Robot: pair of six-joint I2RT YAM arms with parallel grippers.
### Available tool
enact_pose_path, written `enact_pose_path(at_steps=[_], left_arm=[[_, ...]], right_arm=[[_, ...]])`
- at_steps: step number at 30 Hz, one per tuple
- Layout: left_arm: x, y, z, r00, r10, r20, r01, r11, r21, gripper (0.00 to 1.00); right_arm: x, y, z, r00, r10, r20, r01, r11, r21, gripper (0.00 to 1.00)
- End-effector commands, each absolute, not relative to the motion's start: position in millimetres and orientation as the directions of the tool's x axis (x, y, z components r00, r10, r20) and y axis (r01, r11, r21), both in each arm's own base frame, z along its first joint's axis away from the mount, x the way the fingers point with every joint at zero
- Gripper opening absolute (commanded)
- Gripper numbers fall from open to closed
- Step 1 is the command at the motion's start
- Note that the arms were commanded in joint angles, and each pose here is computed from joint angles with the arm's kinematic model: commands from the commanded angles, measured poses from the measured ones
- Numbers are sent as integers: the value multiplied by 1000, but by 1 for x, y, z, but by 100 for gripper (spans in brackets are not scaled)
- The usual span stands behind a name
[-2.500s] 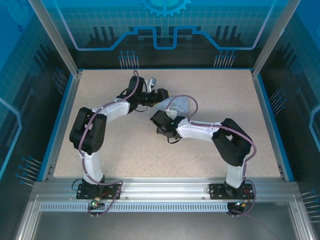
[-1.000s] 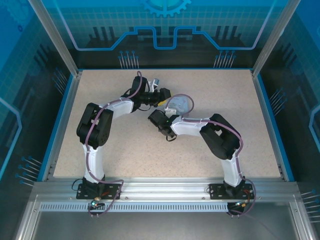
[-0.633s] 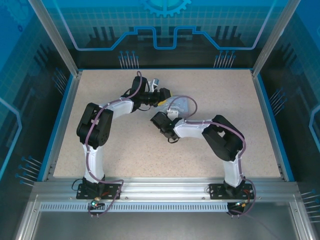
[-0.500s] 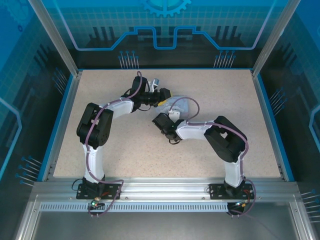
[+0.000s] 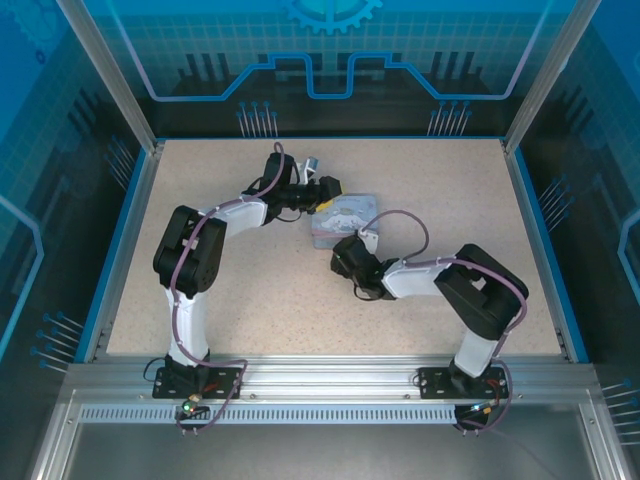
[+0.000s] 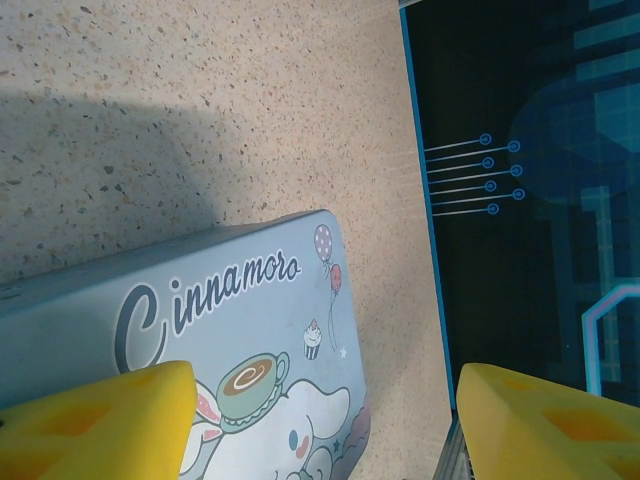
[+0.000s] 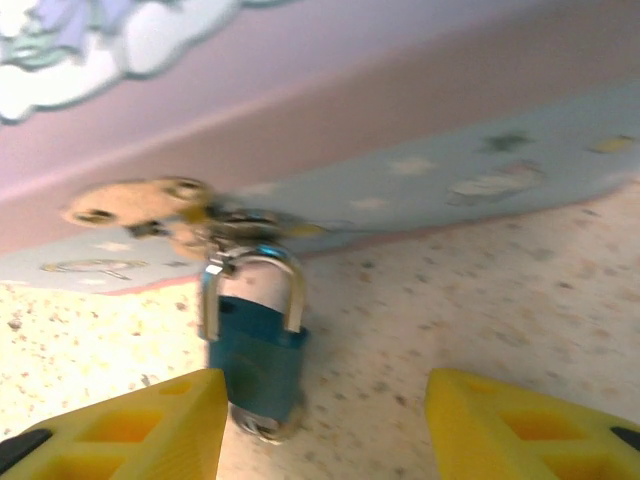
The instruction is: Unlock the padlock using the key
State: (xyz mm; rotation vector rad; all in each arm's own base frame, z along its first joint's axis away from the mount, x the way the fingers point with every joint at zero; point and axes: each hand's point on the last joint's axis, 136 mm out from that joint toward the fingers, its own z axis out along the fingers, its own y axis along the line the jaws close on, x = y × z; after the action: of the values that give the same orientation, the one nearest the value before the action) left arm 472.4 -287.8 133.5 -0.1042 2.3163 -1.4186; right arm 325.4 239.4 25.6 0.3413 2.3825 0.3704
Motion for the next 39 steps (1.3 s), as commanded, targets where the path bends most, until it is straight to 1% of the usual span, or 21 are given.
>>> enact_pose_path(at_steps=[1,4,5,8,10,12,14,15,20,23,30,33,34,35,37,39], left_arm=[[470,-275,111,-914,-283,-289,102,530,-842,71],[469,-274,110,-914,-284,-288,100,531,-841,71],[468,-274,111,-914,-284,-289,101,530,-842,71],[466,-275,112,-914,-287,-286,100,524,-846,71],[464,-275,112,-916,-286,-282,99,519,-849,71],[463,-276,112,-918,-285,-277,97,516,-851,71],[462,-276,115,-917,-286,-279,100,512,-853,71],[461,-275,115,-917,-286,-279,99,513,-853,71],[457,-275,119,-918,-282,-280,101,514,-852,71],[454,-275,120,-918,-282,-279,101,514,-852,71],[449,-278,122,-918,-286,-274,96,510,-855,71],[449,-279,124,-917,-286,-277,99,508,-855,71],[449,-280,124,-918,-285,-276,100,508,-855,71],[449,-281,124,-918,-283,-278,103,507,-856,71],[449,-281,125,-917,-284,-279,103,507,-856,71],[449,-281,125,-916,-282,-286,109,511,-853,71]], right_arm=[[312,205,19,-733,368,-573,231,926,299,57],[311,191,21,-723,398,-565,258,914,314,58],[315,194,26,-721,390,-572,223,913,341,59],[329,215,53,-718,314,-622,23,903,430,68],[333,224,72,-701,280,-655,-90,877,472,77],[338,224,84,-696,280,-662,-139,851,506,85],[344,223,90,-696,293,-655,-159,828,538,90],[348,223,91,-701,299,-647,-162,817,554,90],[375,228,96,-711,337,-617,-181,761,623,90],[393,236,98,-723,325,-610,-206,741,639,89],[443,232,108,-698,341,-629,-220,734,642,89],[442,210,114,-666,378,-643,-176,758,628,89],[433,203,108,-671,376,-639,-162,767,621,89],[426,197,107,-672,378,-636,-150,772,618,88],[408,192,99,-698,365,-616,-145,771,621,80],[392,196,85,-739,357,-571,-130,756,641,67]])
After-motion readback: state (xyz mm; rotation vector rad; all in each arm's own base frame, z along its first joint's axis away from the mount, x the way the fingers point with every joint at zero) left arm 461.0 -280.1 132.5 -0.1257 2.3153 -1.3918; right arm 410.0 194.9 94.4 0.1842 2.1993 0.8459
